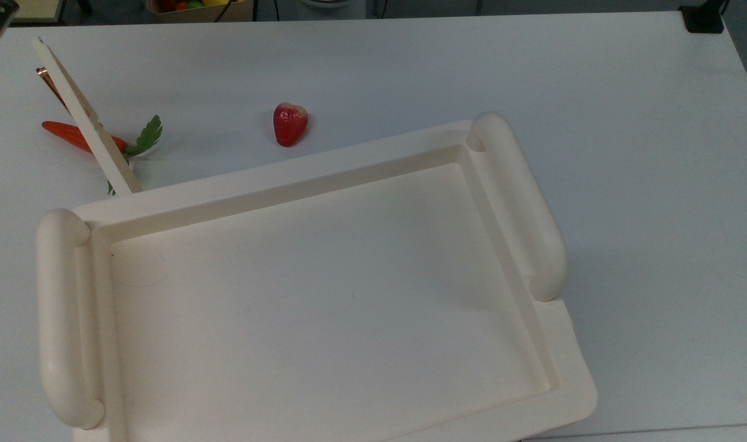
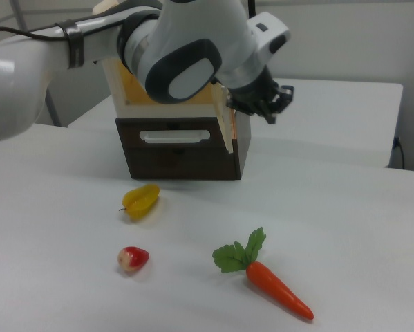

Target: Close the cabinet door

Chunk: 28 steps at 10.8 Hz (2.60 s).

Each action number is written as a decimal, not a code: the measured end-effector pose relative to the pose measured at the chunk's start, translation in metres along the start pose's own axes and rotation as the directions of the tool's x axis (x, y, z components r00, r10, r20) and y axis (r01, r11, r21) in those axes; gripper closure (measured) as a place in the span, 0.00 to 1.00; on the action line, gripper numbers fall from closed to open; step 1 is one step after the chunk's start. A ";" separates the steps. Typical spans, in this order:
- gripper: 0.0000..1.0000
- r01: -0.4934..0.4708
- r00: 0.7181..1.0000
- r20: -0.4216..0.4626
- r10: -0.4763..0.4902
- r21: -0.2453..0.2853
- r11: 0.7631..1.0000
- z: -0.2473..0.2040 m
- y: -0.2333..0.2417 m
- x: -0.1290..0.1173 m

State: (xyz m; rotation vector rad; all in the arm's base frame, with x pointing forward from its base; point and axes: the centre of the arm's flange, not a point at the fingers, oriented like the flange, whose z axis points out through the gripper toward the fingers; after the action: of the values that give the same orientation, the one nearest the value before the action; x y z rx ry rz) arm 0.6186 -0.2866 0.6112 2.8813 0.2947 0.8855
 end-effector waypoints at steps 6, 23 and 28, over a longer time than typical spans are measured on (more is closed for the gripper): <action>0.99 0.136 0.987 0.049 -0.152 0.239 0.962 -0.023 -0.091 0.034; 0.99 0.124 0.964 -0.259 -0.063 0.224 0.967 0.065 -0.325 0.135; 0.99 0.087 0.966 -0.258 -0.027 0.227 0.970 0.071 -0.326 0.135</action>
State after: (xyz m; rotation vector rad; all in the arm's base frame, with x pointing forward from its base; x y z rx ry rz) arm 0.7191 0.0574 0.5727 2.9490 0.5400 1.2922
